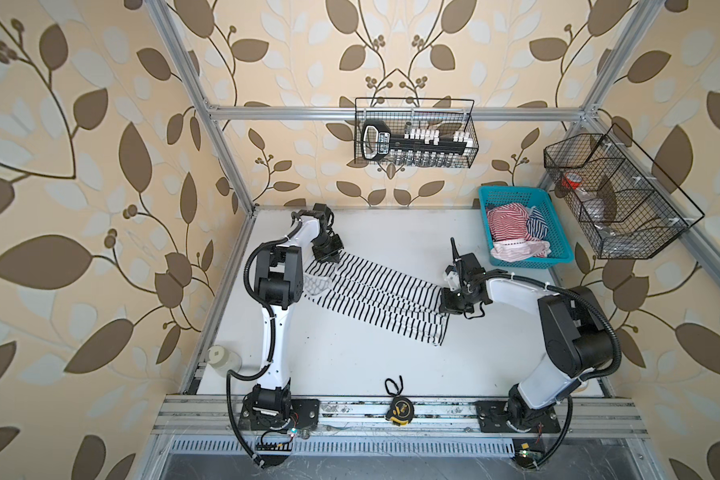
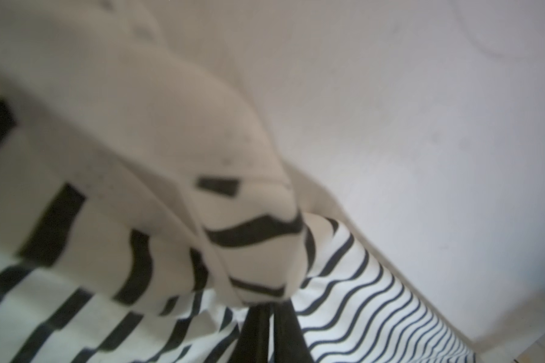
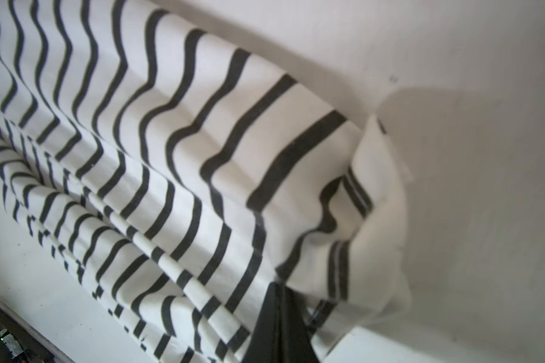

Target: Fold and stack the tank tops

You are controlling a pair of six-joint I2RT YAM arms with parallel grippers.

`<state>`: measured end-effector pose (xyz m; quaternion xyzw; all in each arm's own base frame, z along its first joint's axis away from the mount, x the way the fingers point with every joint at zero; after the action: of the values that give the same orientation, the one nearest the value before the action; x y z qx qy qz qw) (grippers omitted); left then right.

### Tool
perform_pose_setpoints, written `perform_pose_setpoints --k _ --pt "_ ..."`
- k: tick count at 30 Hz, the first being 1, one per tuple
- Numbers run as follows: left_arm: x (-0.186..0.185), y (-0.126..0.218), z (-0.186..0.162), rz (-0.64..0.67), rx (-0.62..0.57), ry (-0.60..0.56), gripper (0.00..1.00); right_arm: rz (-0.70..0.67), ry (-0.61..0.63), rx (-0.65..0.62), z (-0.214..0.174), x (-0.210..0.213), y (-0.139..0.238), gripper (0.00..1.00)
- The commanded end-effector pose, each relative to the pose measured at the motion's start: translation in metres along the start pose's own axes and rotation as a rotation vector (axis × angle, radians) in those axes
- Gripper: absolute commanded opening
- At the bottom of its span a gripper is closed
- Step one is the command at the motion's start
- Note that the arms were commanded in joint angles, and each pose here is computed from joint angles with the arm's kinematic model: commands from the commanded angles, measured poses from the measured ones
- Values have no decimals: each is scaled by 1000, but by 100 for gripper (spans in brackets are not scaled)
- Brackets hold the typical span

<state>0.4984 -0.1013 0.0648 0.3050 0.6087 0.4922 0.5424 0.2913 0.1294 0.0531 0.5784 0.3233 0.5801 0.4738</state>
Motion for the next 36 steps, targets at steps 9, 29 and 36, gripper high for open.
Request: perform_pose_setpoints --k 9,29,36 --pt "-59 -67 18 -103 -23 -14 3 -151 27 139 -80 12 -18 13" --pt "-176 -112 -14 -380 -15 -157 1 4 89 256 -147 90 -48 18" --pt "-191 -110 -21 -406 -16 -174 2 24 127 266 -154 106 -46 23"
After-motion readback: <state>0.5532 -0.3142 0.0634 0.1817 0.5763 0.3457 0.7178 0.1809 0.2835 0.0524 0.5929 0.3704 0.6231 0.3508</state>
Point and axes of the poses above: each gripper's point midway between its finger pads, its own y axis back along the fingers, its own x axis along the line the jaws close on, z = x × y, the point moved 4 cm from there along y, back along the fingers, and after that the axes turned 8 degrees about -y, right-handed, at the moved point
